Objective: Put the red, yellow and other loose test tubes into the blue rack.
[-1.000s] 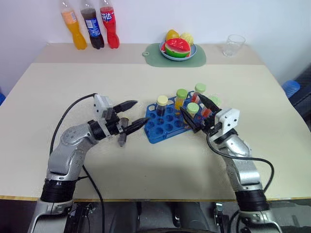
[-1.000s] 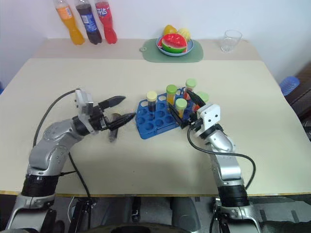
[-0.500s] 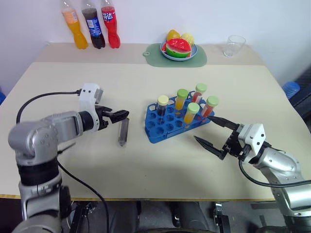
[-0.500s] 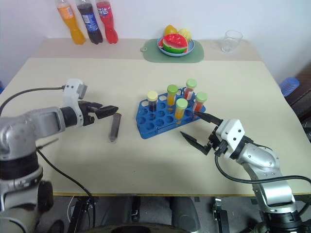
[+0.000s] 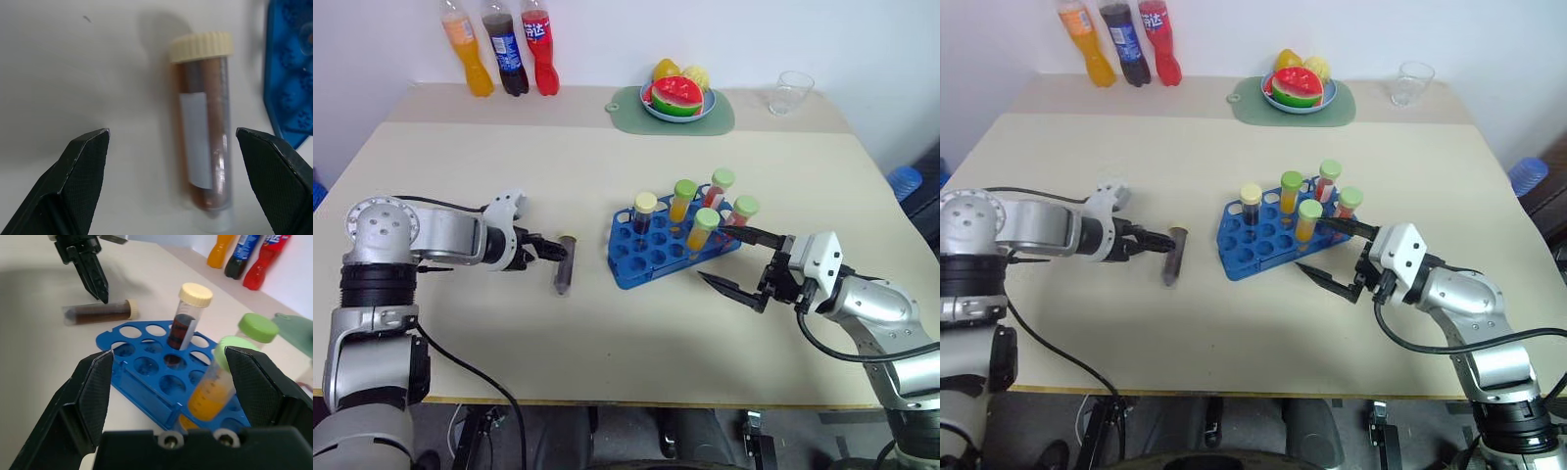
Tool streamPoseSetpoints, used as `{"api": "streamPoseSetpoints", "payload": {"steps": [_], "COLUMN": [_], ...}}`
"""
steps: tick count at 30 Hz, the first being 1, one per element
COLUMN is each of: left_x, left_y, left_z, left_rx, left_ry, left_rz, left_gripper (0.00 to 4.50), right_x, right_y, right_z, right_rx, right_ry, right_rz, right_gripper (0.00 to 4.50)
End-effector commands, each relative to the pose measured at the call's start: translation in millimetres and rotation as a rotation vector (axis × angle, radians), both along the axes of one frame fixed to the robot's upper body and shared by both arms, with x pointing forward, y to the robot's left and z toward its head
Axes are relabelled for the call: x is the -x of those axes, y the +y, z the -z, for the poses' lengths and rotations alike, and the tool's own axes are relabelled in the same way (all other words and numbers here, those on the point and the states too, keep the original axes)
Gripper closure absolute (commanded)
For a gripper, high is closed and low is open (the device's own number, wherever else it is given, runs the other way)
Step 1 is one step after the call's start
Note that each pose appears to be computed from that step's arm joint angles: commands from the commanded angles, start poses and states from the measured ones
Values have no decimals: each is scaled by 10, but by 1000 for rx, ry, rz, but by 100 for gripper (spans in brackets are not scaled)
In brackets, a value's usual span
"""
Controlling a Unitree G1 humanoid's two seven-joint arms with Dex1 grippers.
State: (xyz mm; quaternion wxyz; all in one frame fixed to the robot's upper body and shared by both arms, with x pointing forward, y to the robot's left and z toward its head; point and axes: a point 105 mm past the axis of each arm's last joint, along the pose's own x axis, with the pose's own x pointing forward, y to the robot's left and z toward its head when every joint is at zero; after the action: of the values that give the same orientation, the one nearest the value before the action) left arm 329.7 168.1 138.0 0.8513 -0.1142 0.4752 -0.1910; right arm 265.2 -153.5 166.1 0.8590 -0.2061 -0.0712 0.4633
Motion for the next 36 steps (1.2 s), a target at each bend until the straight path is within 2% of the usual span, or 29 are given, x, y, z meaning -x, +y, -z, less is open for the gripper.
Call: {"api": "streamPoseSetpoints", "payload": {"steps": [1, 11, 14, 19, 20, 25, 27, 31, 33, 36], "left_x": [-41, -181, -200, -191, -184, -141, -59, 234, 264, 472], "left_y": [-179, -398, -440, -479, -487, -378, -323, -267, -305, -454], "left_z": [-96, 49, 73, 116, 116, -46, -97, -455, -618, -785], "left_rx": [8, -115, -140, -143, -137, -77, -11, 79, 137, 272], "left_ry": [3, 105, 127, 153, 152, 61, 53, -131, -285, -422], "left_rz": [-27, -126, -139, -137, -129, -76, 6, 242, 289, 488], "left_gripper": [23, 23, 110, 353, 375, 375, 375, 375, 375, 375], "right_x": [10, 25, 45, 78, 81, 63, 51, 3, -16, -27], "right_y": [15, -9, -11, -15, -22, -53, -58, -57, -49, -41], "right_z": [-55, -75, -57, -41, -39, -37, -37, -49, -52, -25], "right_rx": [-11, -20, -24, -26, -26, -23, -23, -54, -64, -71], "right_ry": [-35, -39, -35, -26, -25, -26, -30, -31, -33, -32], "right_rz": [-3, 31, 41, 54, 57, 73, 80, 103, 107, 114], "right_gripper": [50, 50, 45, 45, 45, 45, 45, 45, 45, 45]}}
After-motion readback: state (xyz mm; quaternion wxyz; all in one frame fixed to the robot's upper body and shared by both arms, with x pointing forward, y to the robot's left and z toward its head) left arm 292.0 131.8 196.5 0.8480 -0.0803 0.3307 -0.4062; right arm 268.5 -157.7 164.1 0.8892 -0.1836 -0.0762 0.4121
